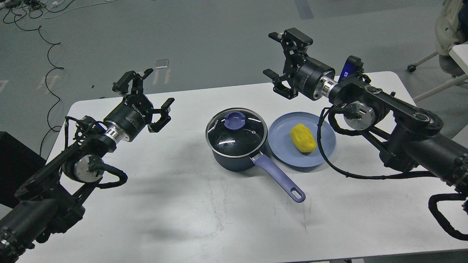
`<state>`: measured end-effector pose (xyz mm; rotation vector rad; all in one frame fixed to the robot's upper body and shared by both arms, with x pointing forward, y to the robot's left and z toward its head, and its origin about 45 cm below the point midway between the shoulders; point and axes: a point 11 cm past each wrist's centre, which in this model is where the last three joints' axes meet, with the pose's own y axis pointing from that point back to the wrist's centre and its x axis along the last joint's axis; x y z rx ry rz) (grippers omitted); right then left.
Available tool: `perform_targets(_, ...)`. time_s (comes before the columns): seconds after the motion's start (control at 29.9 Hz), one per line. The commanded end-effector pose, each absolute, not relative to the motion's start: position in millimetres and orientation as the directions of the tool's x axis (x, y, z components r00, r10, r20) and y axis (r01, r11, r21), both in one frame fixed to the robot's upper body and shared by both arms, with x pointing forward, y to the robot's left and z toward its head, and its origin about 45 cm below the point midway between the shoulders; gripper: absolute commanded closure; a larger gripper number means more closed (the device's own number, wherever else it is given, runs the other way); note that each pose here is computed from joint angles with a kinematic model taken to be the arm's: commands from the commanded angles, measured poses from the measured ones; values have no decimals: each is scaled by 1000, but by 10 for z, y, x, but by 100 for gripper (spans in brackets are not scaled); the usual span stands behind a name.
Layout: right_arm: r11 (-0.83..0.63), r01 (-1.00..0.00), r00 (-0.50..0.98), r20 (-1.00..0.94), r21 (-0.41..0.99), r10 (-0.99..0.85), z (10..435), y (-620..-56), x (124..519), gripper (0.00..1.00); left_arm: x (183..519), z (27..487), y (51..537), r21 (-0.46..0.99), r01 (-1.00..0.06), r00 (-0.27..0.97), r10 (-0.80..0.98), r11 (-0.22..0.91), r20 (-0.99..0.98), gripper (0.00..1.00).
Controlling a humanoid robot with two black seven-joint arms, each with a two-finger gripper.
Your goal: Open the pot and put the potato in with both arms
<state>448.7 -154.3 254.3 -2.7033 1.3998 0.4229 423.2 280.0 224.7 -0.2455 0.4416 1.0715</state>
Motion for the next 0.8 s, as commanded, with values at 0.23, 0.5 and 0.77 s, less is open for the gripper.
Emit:
perform_targets(0.23, -537, -840, 513, -203, 82, -834, 2617, -1959, 4555, 0, 4295, 2307, 2755, -9, -901, 388, 795, 435, -466, 2)
perform_targets(0.5, -522, -851, 501, -201, 66, -842, 2693, -2050, 4586, 0, 4362, 2373, 2761, -5, -914, 378, 846, 406, -377, 2)
perform_targets(0.77, -526, -847, 502, -209, 77, -839, 2635, -2025, 4565, 0, 4363, 2356, 2883, -37, -916, 392, 870, 400, -299, 2)
